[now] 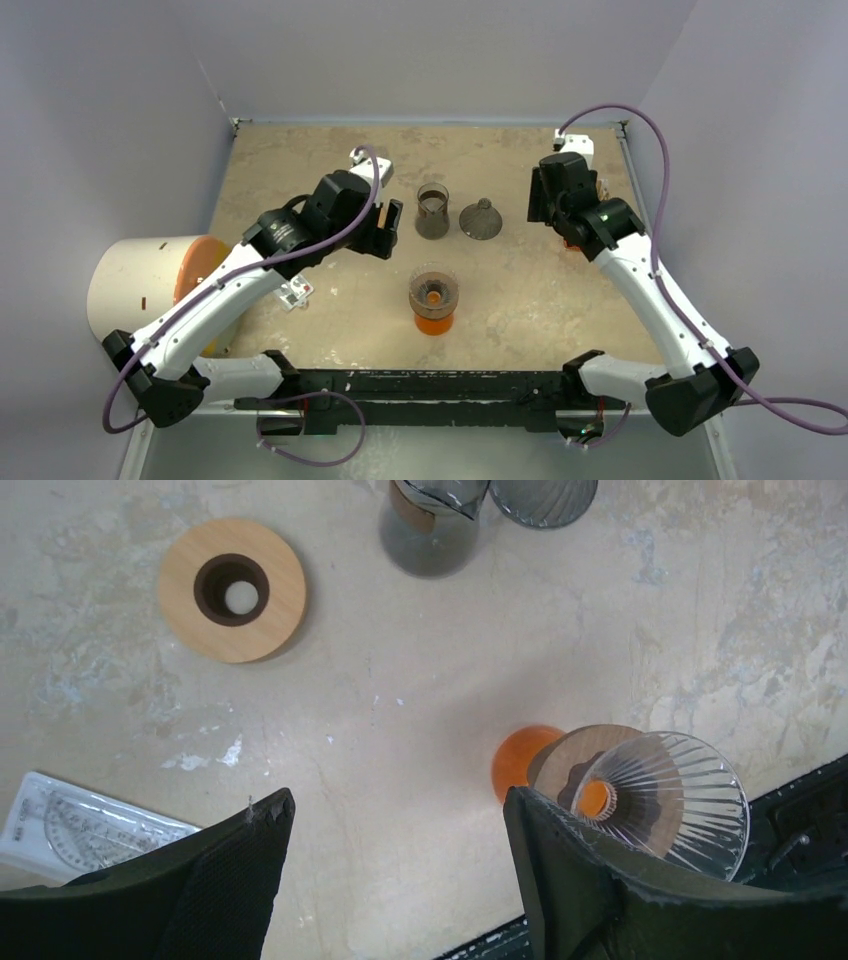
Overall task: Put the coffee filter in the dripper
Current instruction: Pick up the coffee filter from the coffee filter holder.
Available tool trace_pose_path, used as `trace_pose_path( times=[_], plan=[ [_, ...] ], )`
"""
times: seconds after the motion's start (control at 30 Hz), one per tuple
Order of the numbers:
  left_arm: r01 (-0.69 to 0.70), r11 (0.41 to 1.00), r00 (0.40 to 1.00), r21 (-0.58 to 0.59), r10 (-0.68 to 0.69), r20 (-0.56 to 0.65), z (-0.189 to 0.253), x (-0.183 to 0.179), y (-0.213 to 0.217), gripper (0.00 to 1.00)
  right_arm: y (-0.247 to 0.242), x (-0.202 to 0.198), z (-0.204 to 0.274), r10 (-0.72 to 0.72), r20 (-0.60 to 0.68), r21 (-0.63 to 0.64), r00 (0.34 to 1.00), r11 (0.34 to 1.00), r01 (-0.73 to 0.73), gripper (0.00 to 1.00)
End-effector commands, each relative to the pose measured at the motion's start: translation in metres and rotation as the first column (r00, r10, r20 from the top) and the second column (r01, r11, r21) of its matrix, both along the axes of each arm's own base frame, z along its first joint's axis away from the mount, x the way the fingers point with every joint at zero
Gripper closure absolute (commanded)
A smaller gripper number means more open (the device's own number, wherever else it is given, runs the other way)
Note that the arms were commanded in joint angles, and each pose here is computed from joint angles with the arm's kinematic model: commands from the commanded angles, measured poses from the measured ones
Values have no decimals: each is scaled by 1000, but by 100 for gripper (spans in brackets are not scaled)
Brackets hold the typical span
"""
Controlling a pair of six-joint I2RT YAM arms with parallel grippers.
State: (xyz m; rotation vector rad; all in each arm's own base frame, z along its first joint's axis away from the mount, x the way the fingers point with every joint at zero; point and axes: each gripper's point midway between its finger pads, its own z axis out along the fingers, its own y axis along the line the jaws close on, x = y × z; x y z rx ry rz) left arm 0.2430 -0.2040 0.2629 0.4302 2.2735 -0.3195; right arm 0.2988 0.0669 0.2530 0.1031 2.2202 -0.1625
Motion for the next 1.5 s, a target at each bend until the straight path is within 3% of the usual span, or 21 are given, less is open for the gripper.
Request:
trace_pose_path(
  times=[0.0, 0.43, 0.8, 1.47],
  plan=[
    [-30, 999, 989, -30, 34, 145, 16, 14, 9, 24, -17, 19, 16, -33, 41, 0, 999, 999, 33, 35],
    [-63, 998, 976, -6, 63, 208, 4, 10, 30, 25, -62, 51, -6, -165, -1, 54, 986, 985, 164, 41],
    [-67, 998, 979, 10, 64, 195, -2, 10, 31, 25, -95, 68, -31, -243, -48, 98, 969, 964, 246, 55],
    [-76, 997, 978, 28, 69, 196, -4, 11, 33, 25, -107, 93, -51, -273, -81, 188, 959, 940, 284, 57]
  ],
)
